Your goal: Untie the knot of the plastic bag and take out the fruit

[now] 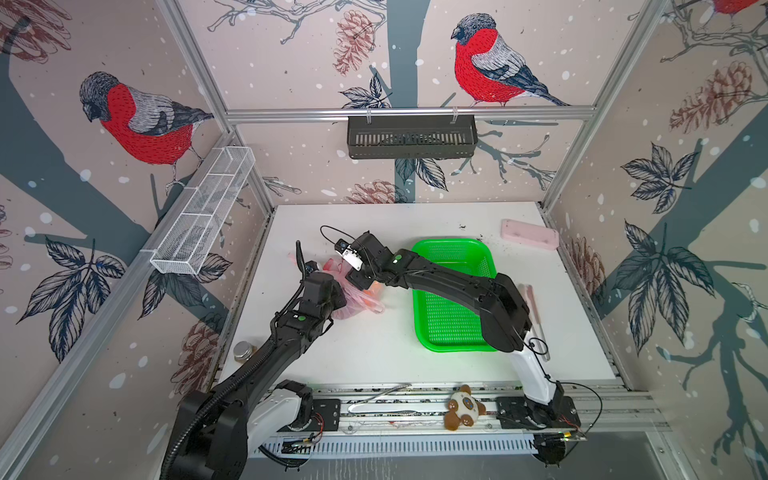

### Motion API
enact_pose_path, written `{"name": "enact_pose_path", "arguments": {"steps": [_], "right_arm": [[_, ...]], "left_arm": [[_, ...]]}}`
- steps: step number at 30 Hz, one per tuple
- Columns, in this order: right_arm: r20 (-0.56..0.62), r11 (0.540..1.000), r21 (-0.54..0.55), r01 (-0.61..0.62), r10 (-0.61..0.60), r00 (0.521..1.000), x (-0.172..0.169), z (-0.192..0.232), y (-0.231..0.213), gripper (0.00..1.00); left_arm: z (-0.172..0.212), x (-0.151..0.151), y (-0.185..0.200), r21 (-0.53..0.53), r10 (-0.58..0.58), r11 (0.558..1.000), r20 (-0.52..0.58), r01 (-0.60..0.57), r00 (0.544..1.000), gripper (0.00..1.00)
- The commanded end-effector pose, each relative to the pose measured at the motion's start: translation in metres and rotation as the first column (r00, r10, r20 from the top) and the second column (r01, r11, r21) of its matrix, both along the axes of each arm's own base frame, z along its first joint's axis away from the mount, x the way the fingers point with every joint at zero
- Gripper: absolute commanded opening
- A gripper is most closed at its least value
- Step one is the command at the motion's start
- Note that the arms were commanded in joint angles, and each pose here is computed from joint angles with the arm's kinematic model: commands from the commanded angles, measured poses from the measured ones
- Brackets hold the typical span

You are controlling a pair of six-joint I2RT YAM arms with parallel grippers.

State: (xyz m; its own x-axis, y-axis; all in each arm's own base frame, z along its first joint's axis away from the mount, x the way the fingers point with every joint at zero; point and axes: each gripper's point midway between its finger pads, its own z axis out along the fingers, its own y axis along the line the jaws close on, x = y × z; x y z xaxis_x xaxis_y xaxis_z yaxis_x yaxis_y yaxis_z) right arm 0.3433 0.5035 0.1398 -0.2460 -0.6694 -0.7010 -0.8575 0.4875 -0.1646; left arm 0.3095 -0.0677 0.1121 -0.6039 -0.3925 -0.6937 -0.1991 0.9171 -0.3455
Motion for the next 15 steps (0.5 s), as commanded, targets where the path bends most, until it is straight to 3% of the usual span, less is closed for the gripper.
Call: {"name": "enact_pose_path", "arguments": {"steps": [1, 6, 11, 15], "right_arm": [[-0.014, 0.999, -0.003, -0.032, 0.032, 0.999, -0.001, -0.008, 0.007, 0.7], [-0.004, 1.0, -0.001, 0.022, -0.022, 1.0, 0.012, -0.021, 0.009, 0.61], [-0.004, 0.988, 0.069, 0.14, -0.14, 0.99, 0.027, -0.015, 0.0, 0.22], [-0.035, 0.961, 0.166, 0.219, -0.216, 0.976, 0.027, 0.007, -0.019, 0.08]], "left_arm": [[0.011, 0.009, 0.002, -0.007, 0.023, 1.0, 0.06, -0.023, 0.998, 0.0], [0.013, 0.012, 0.003, -0.011, 0.031, 0.999, 0.079, -0.03, 0.996, 0.0], [0.011, 0.013, 0.005, -0.03, 0.061, 0.998, 0.095, -0.059, 0.994, 0.0], [0.007, 0.012, 0.01, -0.046, 0.107, 0.994, 0.09, -0.103, 0.99, 0.0]]}}
